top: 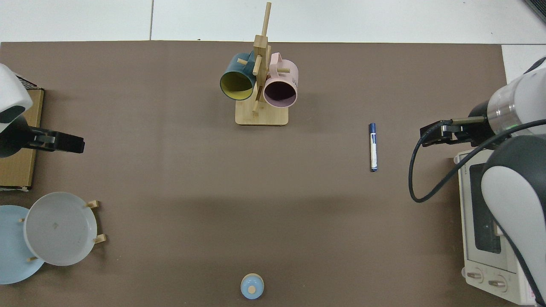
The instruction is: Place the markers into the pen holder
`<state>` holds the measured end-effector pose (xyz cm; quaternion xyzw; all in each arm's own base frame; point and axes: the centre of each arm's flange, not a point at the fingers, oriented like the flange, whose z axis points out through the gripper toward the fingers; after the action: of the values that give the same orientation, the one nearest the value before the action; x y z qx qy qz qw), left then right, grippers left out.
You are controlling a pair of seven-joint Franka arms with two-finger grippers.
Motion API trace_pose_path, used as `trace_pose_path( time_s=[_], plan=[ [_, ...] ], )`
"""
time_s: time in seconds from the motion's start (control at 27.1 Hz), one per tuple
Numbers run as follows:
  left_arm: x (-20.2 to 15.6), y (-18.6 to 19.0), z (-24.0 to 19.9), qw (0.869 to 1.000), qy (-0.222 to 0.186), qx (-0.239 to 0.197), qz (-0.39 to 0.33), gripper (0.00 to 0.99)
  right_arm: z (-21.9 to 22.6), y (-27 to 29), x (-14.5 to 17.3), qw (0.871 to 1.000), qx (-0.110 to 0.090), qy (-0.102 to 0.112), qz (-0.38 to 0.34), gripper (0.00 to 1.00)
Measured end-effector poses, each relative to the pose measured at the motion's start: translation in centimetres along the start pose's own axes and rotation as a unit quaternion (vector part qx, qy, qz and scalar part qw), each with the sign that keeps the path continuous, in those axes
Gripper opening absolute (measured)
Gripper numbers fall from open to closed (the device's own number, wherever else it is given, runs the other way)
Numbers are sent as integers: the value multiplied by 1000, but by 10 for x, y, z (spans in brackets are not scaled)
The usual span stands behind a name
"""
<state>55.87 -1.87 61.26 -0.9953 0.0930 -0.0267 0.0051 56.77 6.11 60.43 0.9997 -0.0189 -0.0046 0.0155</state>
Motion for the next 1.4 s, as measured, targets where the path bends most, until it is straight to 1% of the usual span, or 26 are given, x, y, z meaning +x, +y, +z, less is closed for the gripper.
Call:
trace_pose_path(
  time_s=[0.44,0.7,0.96,1.07,1.25,1.4],
  plan=[
    [0,0,0,1000,0,0,0,991,1,6,1,1000,0,-1,5,1000],
    [0,-1,0,1000,0,0,-1,991,0,6,2,1000,1,5,5,1000],
    [0,-2,0,1000,0,0,-2,991,1,1,1,1000,0,2,1,1000],
    [0,-2,0,1000,0,0,-2,991,1,-5,0,1000,5,1,-2,1000],
    [-1,-2,1,1000,-1,0,-2,991,0,-11,-1,1000,25,1,4,1000],
    [-1,-2,3,1000,-3,0,-2,991,8,-12,5,1000,26,2,5,1000]
  ],
)
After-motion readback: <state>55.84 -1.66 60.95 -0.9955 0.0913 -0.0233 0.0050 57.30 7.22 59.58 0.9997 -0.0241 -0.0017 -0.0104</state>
